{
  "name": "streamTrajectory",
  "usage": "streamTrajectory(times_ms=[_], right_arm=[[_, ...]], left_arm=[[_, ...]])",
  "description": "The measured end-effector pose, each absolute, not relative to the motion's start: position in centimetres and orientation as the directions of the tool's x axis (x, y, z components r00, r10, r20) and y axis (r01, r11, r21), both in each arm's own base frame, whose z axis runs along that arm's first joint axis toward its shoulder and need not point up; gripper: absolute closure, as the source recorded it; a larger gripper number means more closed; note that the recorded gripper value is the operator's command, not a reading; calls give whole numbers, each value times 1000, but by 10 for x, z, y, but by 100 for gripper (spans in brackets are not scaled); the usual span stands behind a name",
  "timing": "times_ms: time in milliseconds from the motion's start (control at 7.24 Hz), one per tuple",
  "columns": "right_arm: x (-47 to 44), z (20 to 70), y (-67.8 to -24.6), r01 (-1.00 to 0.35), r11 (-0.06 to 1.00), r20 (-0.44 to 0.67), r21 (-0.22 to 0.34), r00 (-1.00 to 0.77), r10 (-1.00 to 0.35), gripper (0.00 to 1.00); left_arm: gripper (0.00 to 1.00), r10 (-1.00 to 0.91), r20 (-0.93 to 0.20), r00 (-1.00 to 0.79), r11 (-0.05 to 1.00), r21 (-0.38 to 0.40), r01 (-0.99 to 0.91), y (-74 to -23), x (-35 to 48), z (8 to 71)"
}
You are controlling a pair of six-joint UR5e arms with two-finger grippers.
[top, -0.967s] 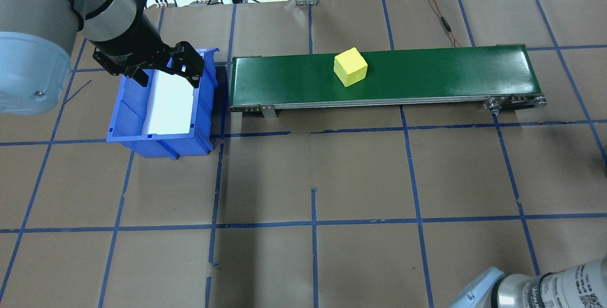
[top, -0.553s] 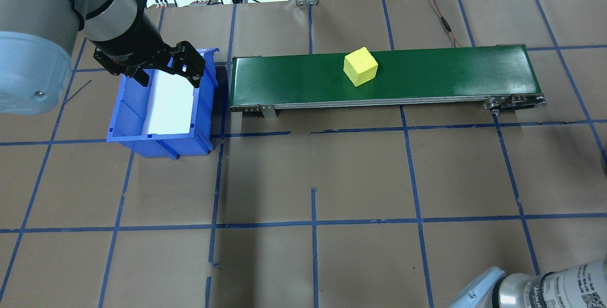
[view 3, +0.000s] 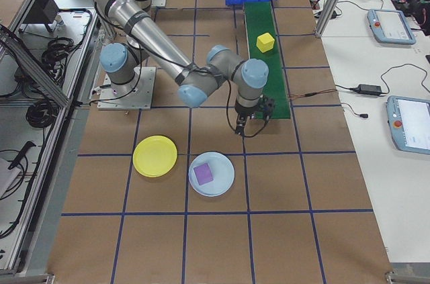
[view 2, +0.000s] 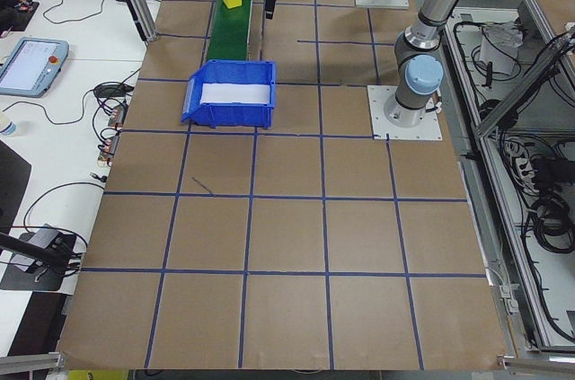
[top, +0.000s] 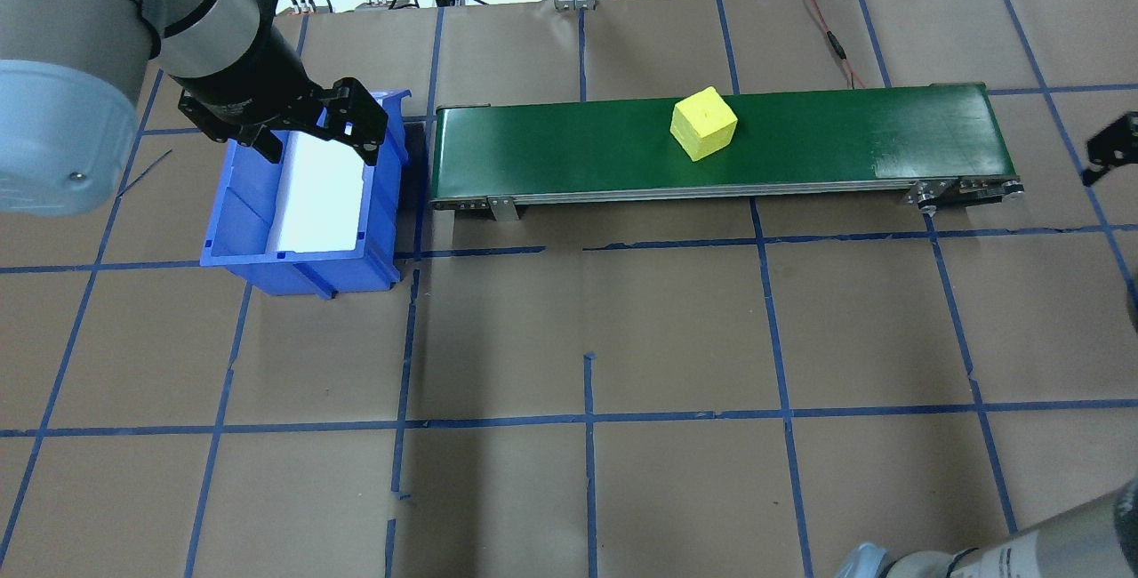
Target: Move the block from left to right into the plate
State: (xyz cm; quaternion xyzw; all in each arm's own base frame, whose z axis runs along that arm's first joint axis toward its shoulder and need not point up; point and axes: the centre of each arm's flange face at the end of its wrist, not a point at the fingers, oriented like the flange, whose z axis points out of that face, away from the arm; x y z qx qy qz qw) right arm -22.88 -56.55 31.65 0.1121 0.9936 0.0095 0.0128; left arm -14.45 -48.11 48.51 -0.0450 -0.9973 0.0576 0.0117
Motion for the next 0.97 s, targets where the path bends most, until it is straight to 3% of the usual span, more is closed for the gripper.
streamTrajectory(times_ms=[414,691,967], right_arm=[[-53,332,-621,123,991,-125,-59,-985,115,0],[45,330,-629,42,994,-197,-102,-980,21,0],[83,306,-636,-76,986,-197,-146,-975,-105,0]], left_arm=[[0,92,19,-996,989,-114,89,-481,-145,484],[0,91,20,-996,990,-114,88,-481,-145,484],[0,90,21,-996,990,-114,87,-481,-145,484]])
